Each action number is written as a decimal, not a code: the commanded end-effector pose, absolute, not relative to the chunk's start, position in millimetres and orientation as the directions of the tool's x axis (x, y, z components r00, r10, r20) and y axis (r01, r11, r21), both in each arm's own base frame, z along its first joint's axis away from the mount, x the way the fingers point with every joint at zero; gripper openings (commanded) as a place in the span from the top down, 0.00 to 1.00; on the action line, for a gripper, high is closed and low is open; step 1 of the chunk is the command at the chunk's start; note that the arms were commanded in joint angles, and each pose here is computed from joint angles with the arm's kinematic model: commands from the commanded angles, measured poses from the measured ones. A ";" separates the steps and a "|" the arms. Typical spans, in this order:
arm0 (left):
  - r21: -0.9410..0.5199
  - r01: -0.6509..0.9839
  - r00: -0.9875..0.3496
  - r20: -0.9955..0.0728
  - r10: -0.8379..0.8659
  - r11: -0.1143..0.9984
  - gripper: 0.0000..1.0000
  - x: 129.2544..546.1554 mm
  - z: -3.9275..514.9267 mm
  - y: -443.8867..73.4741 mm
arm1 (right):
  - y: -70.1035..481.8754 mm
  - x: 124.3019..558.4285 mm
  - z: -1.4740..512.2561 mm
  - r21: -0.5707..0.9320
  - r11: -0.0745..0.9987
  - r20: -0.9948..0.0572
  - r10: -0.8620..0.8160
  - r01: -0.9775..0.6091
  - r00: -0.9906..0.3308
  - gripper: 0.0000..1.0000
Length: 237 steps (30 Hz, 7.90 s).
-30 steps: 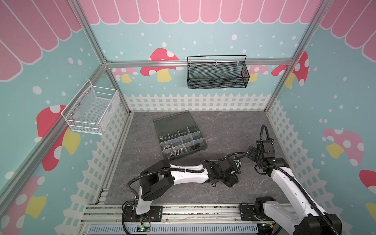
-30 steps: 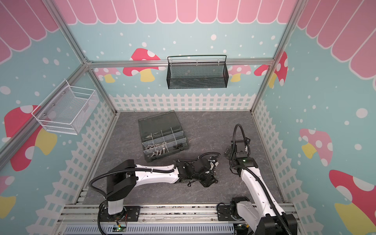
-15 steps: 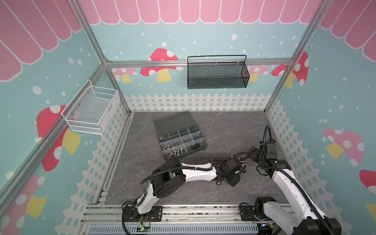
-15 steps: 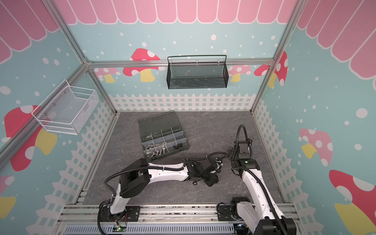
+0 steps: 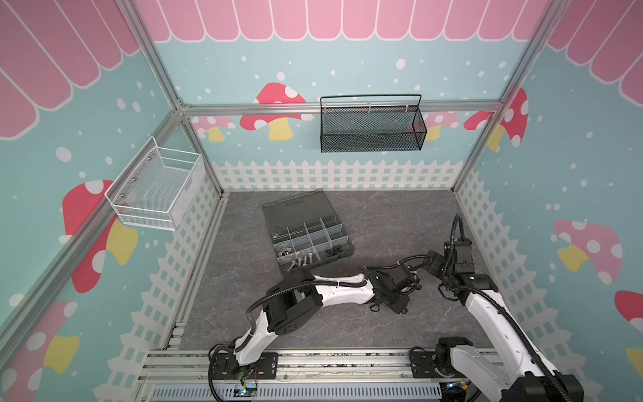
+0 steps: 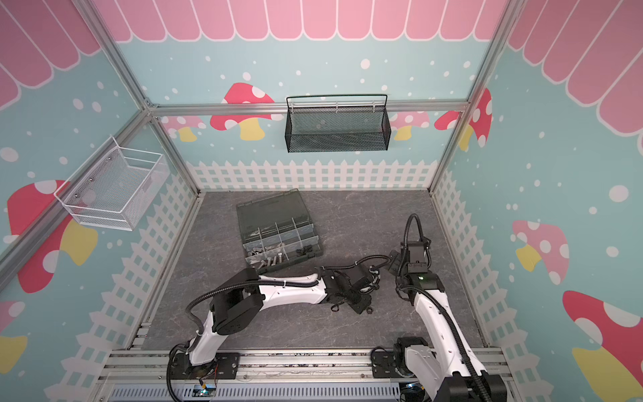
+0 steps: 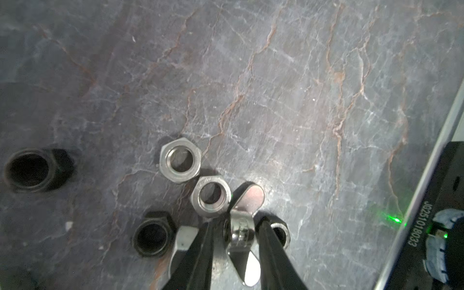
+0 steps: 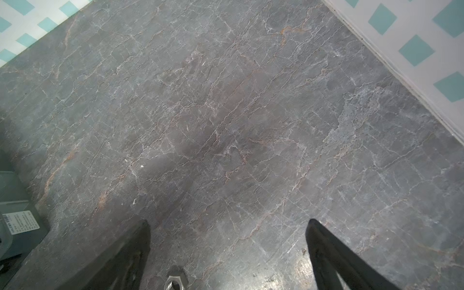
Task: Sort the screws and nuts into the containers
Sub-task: 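Reach the left gripper to the pile and grasp a wing nut, then carry the wing nut over the organizer compartment, then open the left gripper to release the wing nut, then move the right gripper down toward the nut pile, then close the right gripper on a silver hex nut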
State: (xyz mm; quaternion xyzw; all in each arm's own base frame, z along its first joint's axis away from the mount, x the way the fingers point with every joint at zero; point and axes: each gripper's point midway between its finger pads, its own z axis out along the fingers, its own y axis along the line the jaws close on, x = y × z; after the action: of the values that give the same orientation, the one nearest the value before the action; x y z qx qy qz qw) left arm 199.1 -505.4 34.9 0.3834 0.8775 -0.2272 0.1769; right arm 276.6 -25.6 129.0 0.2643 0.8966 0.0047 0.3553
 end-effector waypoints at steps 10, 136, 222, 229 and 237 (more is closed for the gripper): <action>-0.183 0.764 -0.628 -0.425 0.652 0.618 0.72 199.8 16.6 -494.6 | -23.3 271.7 123.8 0.229 0.853 -0.628 0.497 0.469 -0.599 0.02; -0.142 -0.186 -0.735 -0.637 -0.233 0.972 0.21 342.5 133.6 -64.2 | 133.0 248.1 77.4 0.219 0.976 -0.481 0.112 0.005 -0.870 0.12; -0.330 -0.272 -0.584 -0.690 -0.428 0.904 0.00 299.4 147.7 -48.8 | 180.8 234.1 -13.4 0.014 0.973 -0.093 -0.227 -0.229 -0.969 0.64; -0.335 -0.267 -0.586 -0.689 -0.428 0.904 0.00 298.5 148.8 -49.5 | 182.0 235.1 -13.9 0.002 0.972 -0.099 -0.235 -0.236 -0.967 0.74; -0.332 -0.261 -0.590 -0.689 -0.422 0.906 0.00 297.9 148.5 -50.1 | 180.6 243.3 2.6 -0.005 0.978 -0.162 -0.207 -0.209 -0.965 0.89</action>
State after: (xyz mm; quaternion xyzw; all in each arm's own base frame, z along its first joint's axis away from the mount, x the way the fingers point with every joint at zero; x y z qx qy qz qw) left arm 294.6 -49.1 134.5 -0.1860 0.8943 -0.0851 0.3979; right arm 266.5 198.9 18.6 -0.1107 0.9852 0.0393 0.1247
